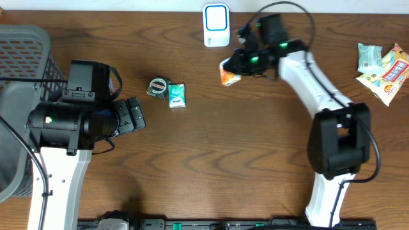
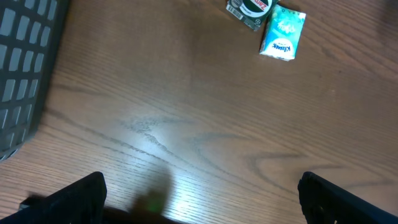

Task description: Scan the item barcode

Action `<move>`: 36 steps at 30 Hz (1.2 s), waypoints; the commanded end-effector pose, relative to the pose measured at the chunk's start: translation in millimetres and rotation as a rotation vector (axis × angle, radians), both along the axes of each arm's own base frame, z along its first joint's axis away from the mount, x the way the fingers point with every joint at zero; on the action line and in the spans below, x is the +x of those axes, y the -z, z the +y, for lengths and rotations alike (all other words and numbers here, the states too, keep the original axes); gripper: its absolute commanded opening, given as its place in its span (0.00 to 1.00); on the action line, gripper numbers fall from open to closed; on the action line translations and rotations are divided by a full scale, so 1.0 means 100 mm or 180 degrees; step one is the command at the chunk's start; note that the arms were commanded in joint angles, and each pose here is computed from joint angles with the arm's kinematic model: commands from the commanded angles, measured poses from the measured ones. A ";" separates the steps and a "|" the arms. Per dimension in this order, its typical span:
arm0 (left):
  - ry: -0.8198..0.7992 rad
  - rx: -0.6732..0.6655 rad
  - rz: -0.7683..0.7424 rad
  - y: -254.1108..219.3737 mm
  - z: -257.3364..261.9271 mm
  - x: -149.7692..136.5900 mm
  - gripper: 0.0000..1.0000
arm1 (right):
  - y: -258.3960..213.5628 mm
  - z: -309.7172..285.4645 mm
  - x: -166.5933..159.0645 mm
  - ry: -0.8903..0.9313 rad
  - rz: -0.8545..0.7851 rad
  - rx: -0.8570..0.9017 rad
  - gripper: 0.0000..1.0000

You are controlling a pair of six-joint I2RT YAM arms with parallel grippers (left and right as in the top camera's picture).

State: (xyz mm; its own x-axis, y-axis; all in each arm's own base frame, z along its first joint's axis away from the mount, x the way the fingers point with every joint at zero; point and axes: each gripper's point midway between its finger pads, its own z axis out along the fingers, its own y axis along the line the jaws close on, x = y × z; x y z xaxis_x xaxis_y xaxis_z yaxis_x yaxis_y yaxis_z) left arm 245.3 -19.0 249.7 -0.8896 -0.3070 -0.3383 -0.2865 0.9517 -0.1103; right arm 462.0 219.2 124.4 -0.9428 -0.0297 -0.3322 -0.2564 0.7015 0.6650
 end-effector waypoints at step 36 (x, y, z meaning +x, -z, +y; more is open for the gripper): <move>-0.0008 0.0006 -0.0007 -0.01 0.00 0.00 0.97 | 0.66 -1.39 -0.76 0.0335 0.1189 -0.1608 0.39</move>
